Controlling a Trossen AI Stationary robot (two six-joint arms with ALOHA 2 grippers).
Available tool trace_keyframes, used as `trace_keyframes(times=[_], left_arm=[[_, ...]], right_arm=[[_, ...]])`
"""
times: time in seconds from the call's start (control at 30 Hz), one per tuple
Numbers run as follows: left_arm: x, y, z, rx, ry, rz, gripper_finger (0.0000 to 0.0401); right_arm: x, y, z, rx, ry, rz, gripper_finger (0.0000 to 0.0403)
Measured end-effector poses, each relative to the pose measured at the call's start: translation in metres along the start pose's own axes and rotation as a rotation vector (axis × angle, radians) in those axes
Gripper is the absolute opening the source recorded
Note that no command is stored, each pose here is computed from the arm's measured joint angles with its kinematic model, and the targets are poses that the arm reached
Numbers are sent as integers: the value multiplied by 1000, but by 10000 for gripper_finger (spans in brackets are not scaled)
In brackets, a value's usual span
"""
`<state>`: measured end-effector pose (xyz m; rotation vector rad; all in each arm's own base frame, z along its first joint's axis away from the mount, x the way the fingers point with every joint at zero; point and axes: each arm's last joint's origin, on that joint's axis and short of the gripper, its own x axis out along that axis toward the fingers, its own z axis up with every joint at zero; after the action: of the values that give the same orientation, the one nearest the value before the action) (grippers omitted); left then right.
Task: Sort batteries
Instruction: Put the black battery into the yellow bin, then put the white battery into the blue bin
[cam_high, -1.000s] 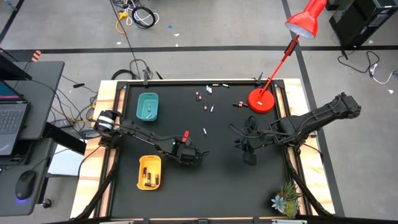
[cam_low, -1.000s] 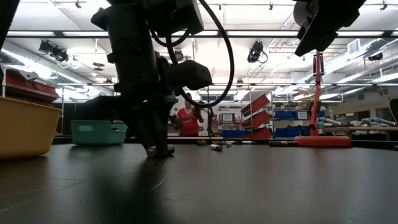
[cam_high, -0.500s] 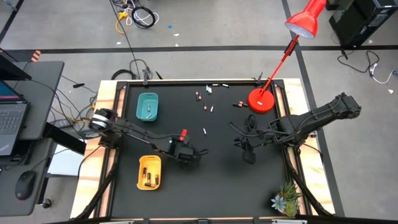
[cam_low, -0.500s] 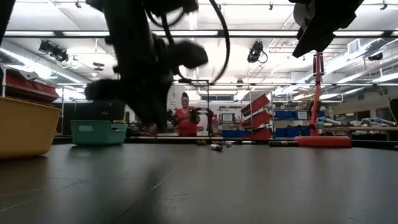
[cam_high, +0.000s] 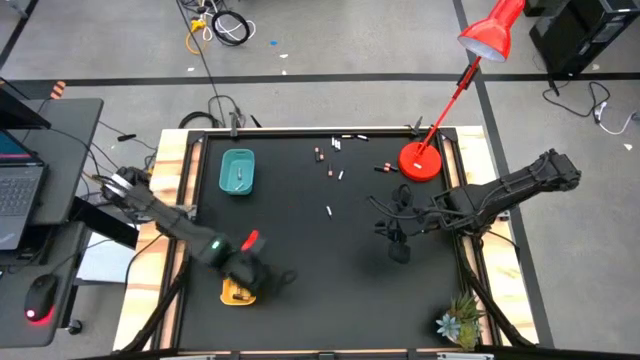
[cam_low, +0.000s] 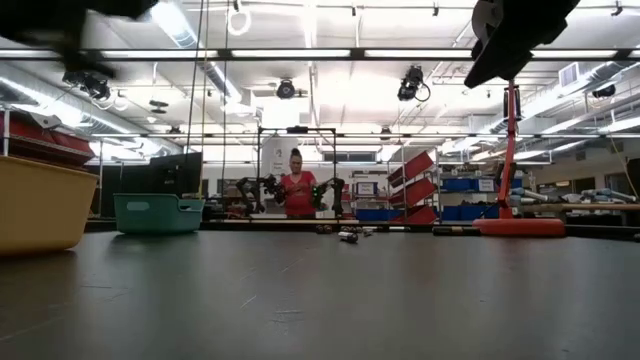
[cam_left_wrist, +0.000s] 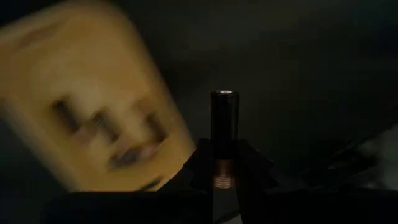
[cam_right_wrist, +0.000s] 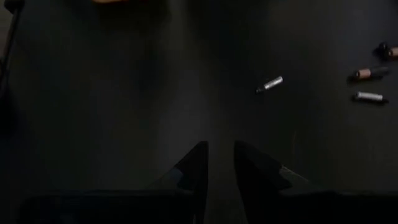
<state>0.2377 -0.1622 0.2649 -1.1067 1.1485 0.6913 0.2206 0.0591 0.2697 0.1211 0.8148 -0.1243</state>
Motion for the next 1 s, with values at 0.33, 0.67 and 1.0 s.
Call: trace_keyframes(times=[0.33,0.67,1.0], left_arm=[[25,32,-35,-183,20,83,91],[2,0,4,-168,-69,-41,230],[11,-37,118,16,-359,-188,175]], right_arm=[[0,5,11,-6,-94,96,87],[0,6,11,-15,-87,113,87],[5,-11,17,-33,-104,32,82]])
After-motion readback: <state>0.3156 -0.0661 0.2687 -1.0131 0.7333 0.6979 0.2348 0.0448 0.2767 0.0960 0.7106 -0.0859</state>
